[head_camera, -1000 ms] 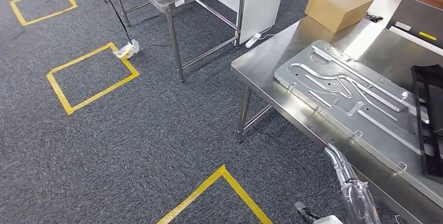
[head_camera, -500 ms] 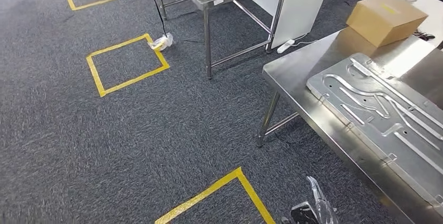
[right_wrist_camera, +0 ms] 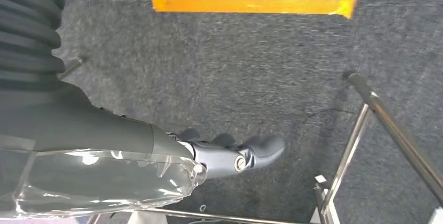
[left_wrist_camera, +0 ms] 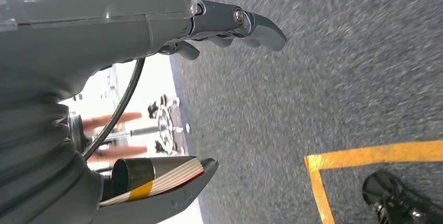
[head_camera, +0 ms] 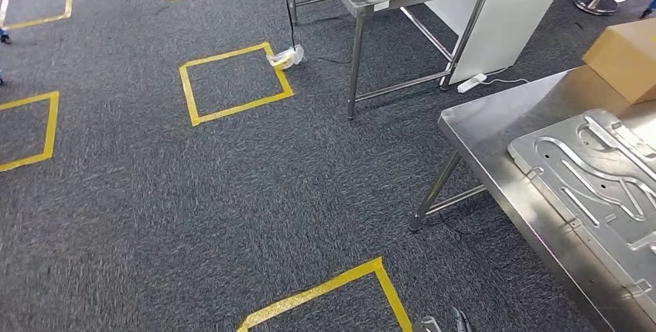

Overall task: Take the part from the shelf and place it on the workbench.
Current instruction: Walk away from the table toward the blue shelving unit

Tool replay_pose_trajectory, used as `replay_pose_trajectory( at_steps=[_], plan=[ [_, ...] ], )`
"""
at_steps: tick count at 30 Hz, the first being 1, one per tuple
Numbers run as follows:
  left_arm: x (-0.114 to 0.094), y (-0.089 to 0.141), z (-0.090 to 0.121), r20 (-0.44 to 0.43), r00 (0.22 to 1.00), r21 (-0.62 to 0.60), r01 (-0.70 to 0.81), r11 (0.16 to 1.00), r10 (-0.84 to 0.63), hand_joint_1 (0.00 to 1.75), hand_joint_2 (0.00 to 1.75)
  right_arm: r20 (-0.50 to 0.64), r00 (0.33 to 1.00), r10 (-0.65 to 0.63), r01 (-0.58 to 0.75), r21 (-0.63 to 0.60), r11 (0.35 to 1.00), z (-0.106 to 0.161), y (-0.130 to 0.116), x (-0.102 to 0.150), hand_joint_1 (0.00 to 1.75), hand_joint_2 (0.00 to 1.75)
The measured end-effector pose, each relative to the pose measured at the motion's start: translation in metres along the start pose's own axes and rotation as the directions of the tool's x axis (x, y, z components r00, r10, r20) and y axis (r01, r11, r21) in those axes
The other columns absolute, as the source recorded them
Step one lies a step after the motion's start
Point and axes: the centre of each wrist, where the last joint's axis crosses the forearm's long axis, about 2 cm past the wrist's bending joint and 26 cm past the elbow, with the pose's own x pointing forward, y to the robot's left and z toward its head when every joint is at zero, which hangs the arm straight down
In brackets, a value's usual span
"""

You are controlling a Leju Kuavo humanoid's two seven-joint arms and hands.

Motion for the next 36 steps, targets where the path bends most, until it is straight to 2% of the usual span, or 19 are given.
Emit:
replay_pose_trajectory(
  at_steps=[4,8,12,16,20,23,36],
  plan=[
    [-0.002,0.000,0.000,-0.003,1.000,0.003,-0.008,1.000,0.008,0.00,1.75,-0.094,0.995,-0.019,0.027,0.087,0.996,0.003,0.021,-0.021,0.00,1.75],
    [0.002,-0.001,0.000,0.001,1.000,0.003,-0.009,1.000,0.009,0.00,1.75,-0.267,0.964,-0.022,0.088,0.238,0.967,0.024,0.047,-0.046,0.00,1.75],
    [0.001,0.001,0.000,-0.007,1.000,0.007,-0.014,1.000,0.014,0.00,0.00,-0.491,0.871,0.000,0.207,0.367,0.907,0.043,0.069,-0.051,0.00,1.75],
    [0.003,0.002,0.000,-0.004,1.000,0.014,-0.017,1.000,0.017,0.00,0.00,-0.659,0.752,0.009,0.354,0.416,0.837,0.052,0.081,-0.049,0.00,1.75],
    [0.003,0.002,0.000,-0.010,1.000,0.021,-0.024,0.999,0.024,0.00,0.00,-0.712,0.702,-0.018,0.428,0.402,0.810,0.055,0.085,-0.046,0.00,1.75],
    [0.006,0.001,0.000,-0.006,1.000,0.022,-0.029,0.999,0.030,0.00,0.00,-0.724,0.690,-0.025,0.449,0.400,0.799,0.058,0.089,-0.045,0.00,1.75],
    [0.005,-0.002,0.000,-0.004,0.999,0.009,-0.032,0.999,0.032,0.00,0.00,-0.703,0.709,-0.052,0.485,0.432,0.760,0.064,0.094,-0.044,0.00,1.75]
  ],
)
